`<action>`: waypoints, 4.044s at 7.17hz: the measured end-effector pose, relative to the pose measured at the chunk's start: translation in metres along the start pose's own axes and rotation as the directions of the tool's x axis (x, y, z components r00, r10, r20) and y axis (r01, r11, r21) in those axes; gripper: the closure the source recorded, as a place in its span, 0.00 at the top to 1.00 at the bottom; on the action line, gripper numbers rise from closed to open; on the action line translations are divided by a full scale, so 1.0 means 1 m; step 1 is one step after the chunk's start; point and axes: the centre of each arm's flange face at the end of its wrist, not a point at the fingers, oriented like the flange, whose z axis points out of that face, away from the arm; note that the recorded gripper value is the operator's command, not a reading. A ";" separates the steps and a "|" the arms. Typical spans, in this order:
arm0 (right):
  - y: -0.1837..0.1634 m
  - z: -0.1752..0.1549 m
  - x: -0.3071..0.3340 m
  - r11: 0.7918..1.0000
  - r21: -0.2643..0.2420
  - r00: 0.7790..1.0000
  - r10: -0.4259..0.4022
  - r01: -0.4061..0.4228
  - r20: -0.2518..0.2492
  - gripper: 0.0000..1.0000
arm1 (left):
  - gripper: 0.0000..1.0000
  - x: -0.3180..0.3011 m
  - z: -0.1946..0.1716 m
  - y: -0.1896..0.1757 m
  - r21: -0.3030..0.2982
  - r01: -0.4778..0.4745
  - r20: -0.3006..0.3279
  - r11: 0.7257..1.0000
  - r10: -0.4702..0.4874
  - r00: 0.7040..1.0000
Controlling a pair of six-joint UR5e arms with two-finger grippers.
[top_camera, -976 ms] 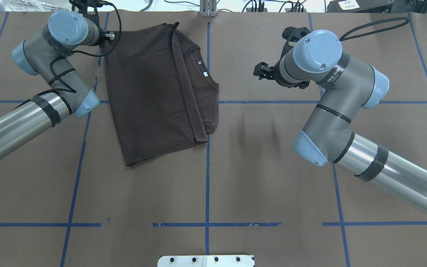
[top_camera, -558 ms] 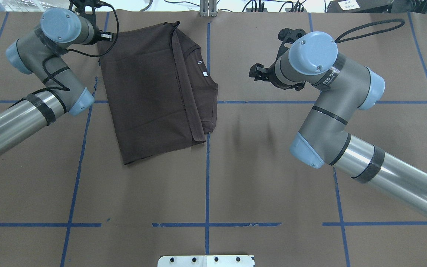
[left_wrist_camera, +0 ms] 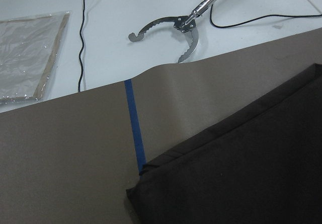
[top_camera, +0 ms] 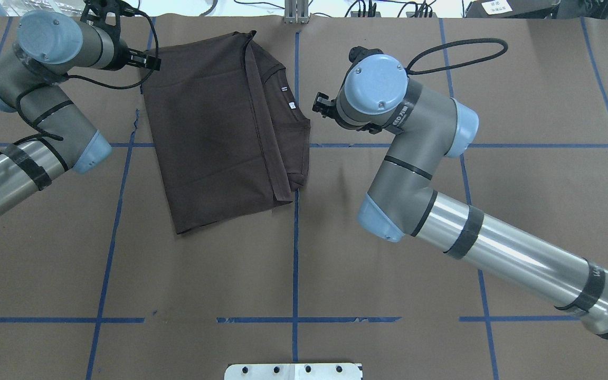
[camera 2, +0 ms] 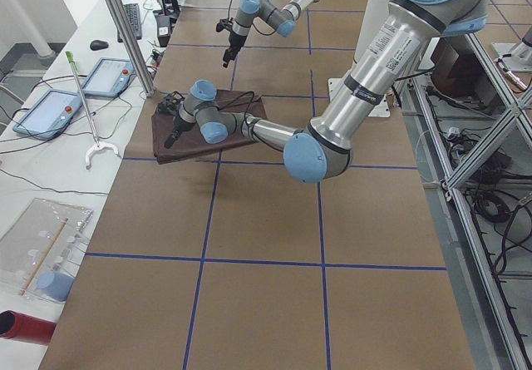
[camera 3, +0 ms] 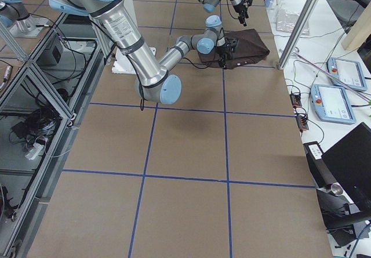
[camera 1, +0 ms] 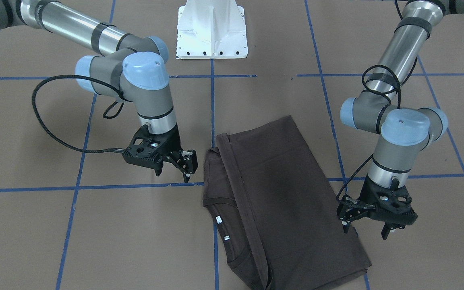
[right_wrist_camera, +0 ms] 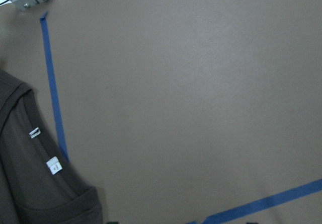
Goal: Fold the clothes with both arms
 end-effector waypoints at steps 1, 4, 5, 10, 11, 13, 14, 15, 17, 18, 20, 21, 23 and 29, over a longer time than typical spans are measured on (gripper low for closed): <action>0.014 0.021 -0.022 1.000 0.016 1.000 0.011 -0.012 0.016 0.81 | 1.00 0.001 -0.001 0.001 0.001 -0.001 -0.004 1.000 0.001 1.000; 0.043 0.059 -0.042 0.999 0.031 1.000 0.005 -0.006 0.014 0.75 | 1.00 0.005 0.000 0.005 -0.003 0.021 -0.009 1.000 -0.021 1.000; 0.050 0.064 -0.041 1.000 0.027 1.000 0.000 0.000 0.005 0.74 | 1.00 0.007 0.000 0.007 -0.005 0.030 -0.011 1.000 -0.030 0.999; 0.063 0.069 -0.042 1.000 0.030 1.000 0.000 0.000 0.000 0.00 | 1.00 0.006 0.002 0.011 -0.010 0.035 -0.009 0.999 -0.035 0.999; 0.064 0.068 -0.043 1.000 0.030 1.000 0.007 -0.007 0.000 0.00 | 1.00 0.006 0.002 0.012 -0.009 0.036 -0.010 0.999 -0.036 0.999; 0.064 0.066 -0.045 0.999 0.030 1.000 0.013 -0.013 0.005 0.00 | 1.00 0.006 0.002 0.012 -0.009 0.036 -0.010 0.999 -0.036 0.999; 0.063 0.063 -0.046 0.999 0.030 1.000 0.014 -0.014 0.010 0.00 | 1.00 0.007 0.001 0.011 -0.008 0.035 -0.012 0.999 -0.036 0.999; 0.063 0.057 -0.045 1.000 0.028 1.000 0.013 -0.014 0.013 0.00 | 1.00 0.010 0.000 0.011 -0.008 0.034 -0.018 0.999 -0.034 0.999; 0.084 0.027 -0.010 1.000 0.011 1.000 -0.001 0.001 0.017 0.00 | 1.00 0.023 -0.004 0.014 -0.013 0.027 -0.044 1.000 -0.027 0.999; 0.110 0.012 0.026 1.000 0.005 0.999 -0.023 0.023 0.026 0.00 | 1.00 0.030 -0.004 0.016 -0.015 0.027 -0.054 1.000 -0.027 0.998; 0.152 -0.019 0.103 0.998 0.004 0.997 -0.070 0.070 0.039 0.00 | 1.00 0.039 -0.006 0.018 -0.017 0.026 -0.068 1.000 -0.027 0.997; 0.158 -0.029 0.130 0.997 0.001 0.996 -0.082 0.082 0.036 0.00 | 1.00 0.043 -0.007 0.019 -0.017 0.024 -0.074 1.000 -0.025 0.997; 0.161 -0.038 0.162 0.996 -0.002 0.995 -0.093 0.093 0.021 0.00 | 1.00 0.050 -0.007 0.022 -0.020 0.021 -0.083 1.000 -0.022 0.996; 0.229 -0.057 0.163 0.959 0.004 0.957 -0.285 0.285 0.057 0.98 | 1.00 0.058 -0.007 0.027 -0.027 0.037 -0.093 0.999 -0.039 0.995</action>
